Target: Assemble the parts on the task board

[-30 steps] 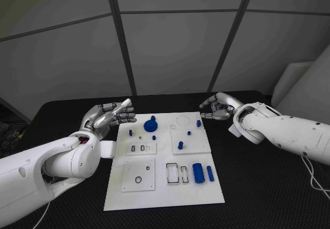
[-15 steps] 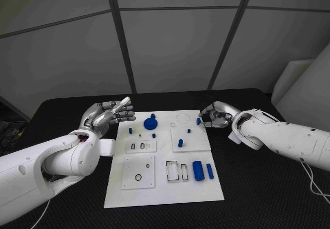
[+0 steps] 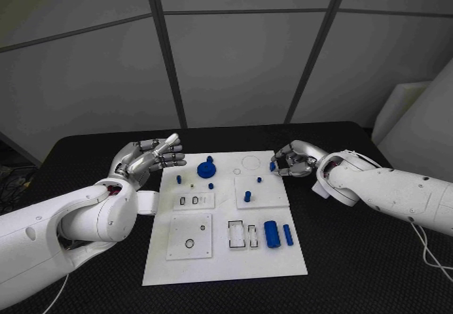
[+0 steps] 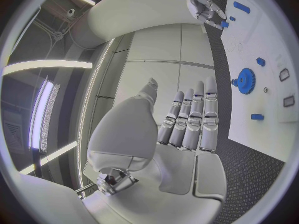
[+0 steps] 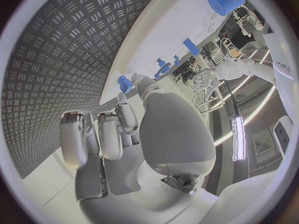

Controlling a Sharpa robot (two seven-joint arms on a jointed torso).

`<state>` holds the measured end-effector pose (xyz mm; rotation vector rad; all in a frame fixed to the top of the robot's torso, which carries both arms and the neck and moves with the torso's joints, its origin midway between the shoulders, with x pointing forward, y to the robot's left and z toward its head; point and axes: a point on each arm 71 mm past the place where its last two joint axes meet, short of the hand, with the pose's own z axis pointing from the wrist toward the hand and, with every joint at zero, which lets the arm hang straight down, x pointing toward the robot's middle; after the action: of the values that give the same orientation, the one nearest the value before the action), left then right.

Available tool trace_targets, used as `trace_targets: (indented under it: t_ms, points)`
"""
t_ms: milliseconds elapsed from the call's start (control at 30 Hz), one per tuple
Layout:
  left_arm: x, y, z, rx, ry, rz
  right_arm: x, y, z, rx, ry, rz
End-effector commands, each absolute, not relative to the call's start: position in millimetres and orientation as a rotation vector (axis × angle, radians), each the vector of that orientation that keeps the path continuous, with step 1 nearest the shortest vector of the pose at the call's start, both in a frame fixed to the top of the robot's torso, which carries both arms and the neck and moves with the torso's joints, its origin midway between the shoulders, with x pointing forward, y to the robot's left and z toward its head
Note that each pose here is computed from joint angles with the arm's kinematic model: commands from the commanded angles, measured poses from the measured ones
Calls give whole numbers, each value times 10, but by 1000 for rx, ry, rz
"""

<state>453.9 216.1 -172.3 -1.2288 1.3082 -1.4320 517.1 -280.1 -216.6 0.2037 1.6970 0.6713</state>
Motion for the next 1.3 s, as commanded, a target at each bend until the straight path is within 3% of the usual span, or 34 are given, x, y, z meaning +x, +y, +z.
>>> trace_targets:
  t_ms: [33, 1300]
  points:
    - [4540, 2150, -1709, -1210, 1307, -1448, 5185, -2786, -2160, 203, 1691, 673]
    - [4536, 2156, -1743, -1219, 1313, -1442, 5250, -2745, -2194, 229, 1694, 652]
